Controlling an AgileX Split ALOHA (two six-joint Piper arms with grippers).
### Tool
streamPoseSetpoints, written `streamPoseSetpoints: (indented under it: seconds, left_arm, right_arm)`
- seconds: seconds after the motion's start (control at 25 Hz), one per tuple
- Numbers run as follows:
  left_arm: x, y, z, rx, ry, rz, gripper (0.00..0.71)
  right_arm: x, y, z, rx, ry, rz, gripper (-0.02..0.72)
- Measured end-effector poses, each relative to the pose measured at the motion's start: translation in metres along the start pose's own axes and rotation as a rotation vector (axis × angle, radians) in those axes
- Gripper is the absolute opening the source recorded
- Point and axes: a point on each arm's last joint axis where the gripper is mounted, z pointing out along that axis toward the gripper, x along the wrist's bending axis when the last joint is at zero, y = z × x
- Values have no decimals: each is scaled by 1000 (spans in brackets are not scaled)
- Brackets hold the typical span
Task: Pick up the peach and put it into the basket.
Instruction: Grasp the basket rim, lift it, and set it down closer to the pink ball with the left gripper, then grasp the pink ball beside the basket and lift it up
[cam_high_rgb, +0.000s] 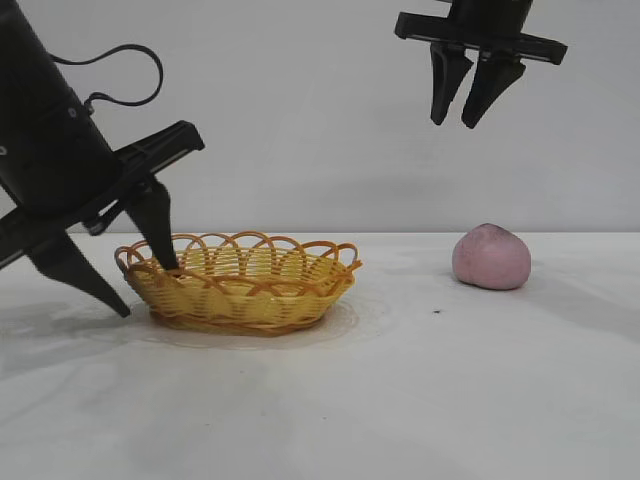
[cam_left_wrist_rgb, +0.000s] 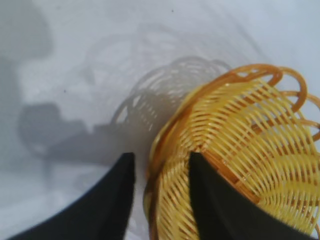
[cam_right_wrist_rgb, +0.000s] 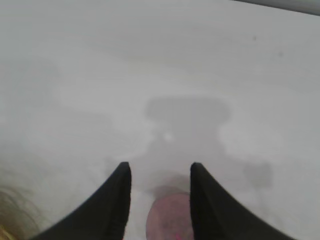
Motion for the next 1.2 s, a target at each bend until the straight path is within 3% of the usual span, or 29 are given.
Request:
streamPoseSetpoints:
  seconds: [0.12, 0.16, 0.32, 0.48, 0.6, 0.68, 0.88, 0.96, 1.0, 1.08, 1.16, 1.2]
  left_arm:
    - [0, -1, -3, 2, -5, 16, 361]
    - [0, -1, -5, 1, -8, 18, 403]
    - [8, -3, -22, -26, 4, 72, 387]
    - [-5, 4, -53, -107, -58, 352, 387]
    - [-18, 14, -80, -232, -72, 660, 387]
    - [-19, 23, -92, -325, -1, 822, 387]
    - [-2, 40, -100, -406, 331, 1071, 387]
    - [1, 44, -101, -411, 388, 1104, 387]
    - [3, 46, -102, -411, 397, 1107, 321]
    - [3, 50, -101, -397, 345, 1102, 262]
    - [2, 52, -98, -374, 219, 1061, 279]
    - [-2, 51, -97, -354, 121, 1025, 279]
  right_arm:
    - [0, 0, 0, 0, 0, 0, 281]
    - [0, 0, 0, 0, 2, 1, 281]
    - [1, 0, 0, 0, 9, 3, 281]
    - [2, 0, 0, -1, 20, 0, 281]
    - [2, 0, 0, -1, 21, 0, 281]
    - [2, 0, 0, 1, 23, 1, 281]
    - [3, -1, 0, 7, 36, 9, 281]
    - [4, -1, 0, 7, 39, 12, 281]
    - [4, -1, 0, 7, 40, 12, 281]
    - [4, -1, 0, 12, 42, 13, 281]
    - [4, -1, 0, 15, 42, 11, 281]
    - [4, -2, 0, 19, 43, 9, 281]
